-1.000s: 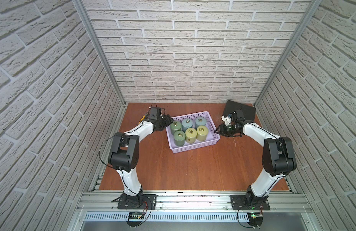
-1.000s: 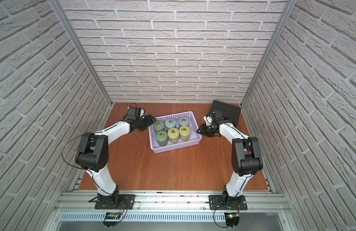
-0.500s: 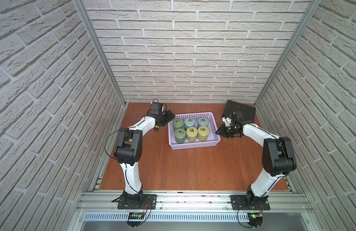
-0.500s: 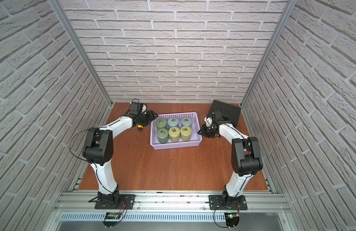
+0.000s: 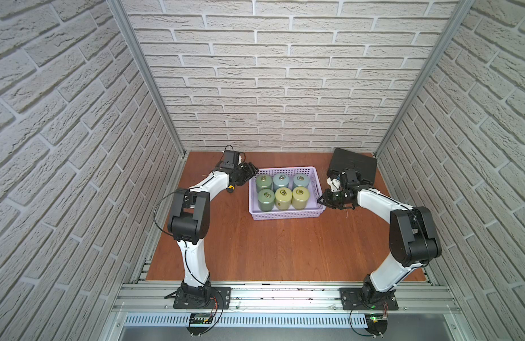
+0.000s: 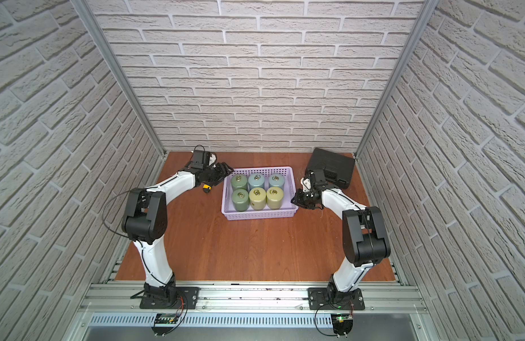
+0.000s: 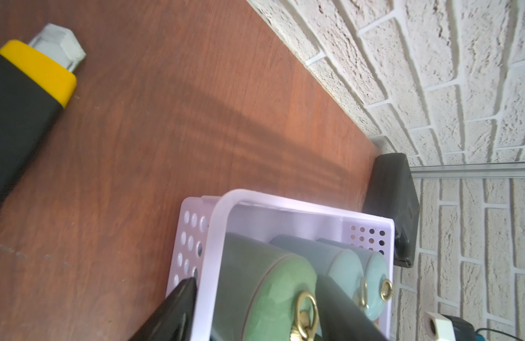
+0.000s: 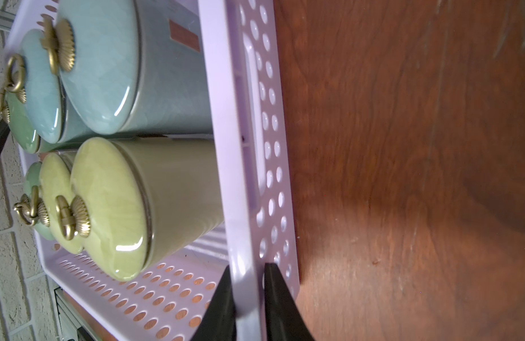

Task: Take the tea canister out of the basket
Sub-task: Adjust the basket at the center of the board, then pick up the tea canister from the basket.

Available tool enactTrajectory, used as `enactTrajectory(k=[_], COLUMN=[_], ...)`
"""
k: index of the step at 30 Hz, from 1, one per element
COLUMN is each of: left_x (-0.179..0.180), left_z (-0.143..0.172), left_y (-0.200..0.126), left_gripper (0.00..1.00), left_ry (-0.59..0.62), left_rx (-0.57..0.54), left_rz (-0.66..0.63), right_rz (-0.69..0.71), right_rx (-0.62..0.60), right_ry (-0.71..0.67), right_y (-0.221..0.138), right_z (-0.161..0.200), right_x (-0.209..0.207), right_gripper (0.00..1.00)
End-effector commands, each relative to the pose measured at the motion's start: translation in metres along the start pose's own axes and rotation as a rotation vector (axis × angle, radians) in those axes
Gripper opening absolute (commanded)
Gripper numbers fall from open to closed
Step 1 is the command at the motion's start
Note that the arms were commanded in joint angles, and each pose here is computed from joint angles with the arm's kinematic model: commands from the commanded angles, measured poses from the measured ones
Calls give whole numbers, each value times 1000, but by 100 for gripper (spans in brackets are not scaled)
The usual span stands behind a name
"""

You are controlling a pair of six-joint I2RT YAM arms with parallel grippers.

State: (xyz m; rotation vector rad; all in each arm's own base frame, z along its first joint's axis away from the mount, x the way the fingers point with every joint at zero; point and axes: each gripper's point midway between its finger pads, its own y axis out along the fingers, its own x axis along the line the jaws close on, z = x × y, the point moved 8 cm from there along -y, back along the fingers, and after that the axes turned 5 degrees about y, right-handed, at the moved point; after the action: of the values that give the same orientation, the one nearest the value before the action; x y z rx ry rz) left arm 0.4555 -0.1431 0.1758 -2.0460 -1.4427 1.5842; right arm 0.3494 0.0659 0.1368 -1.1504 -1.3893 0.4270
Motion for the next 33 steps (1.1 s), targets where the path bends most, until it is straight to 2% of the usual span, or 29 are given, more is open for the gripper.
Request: enactTrajectory(k=[1,7,9,12,18,23,33], left_x=[-26,-27,-26,-25,-21,-10,5], left_z=[-8,-2,0,2,12,29,66], left_y=[-12,-17,-20,-29,-58,-88,-139], left_gripper=[68,68,70,78,98,98,98], left_ry=[63,58,52,42,49,77,235], left_rx=[-48,-52,-54,-72,-95,-93,-69], left_rz=[119,120,116,89,13,-93,-234], right_rz=[29,42,54,67,89,80,30], right_rx=[-2,-8,-16,-36,-57,-82,-134], right_ry=[29,28,23,3,-50,-108,-273], right_y=[-7,-10,-13,-19,-35,-50,-73], right_z=[11,16,15,13,12,15,20], right_x=[-3,-4,-4,-2,4,10,25], right_gripper=[21,22,30,49,64,77,95])
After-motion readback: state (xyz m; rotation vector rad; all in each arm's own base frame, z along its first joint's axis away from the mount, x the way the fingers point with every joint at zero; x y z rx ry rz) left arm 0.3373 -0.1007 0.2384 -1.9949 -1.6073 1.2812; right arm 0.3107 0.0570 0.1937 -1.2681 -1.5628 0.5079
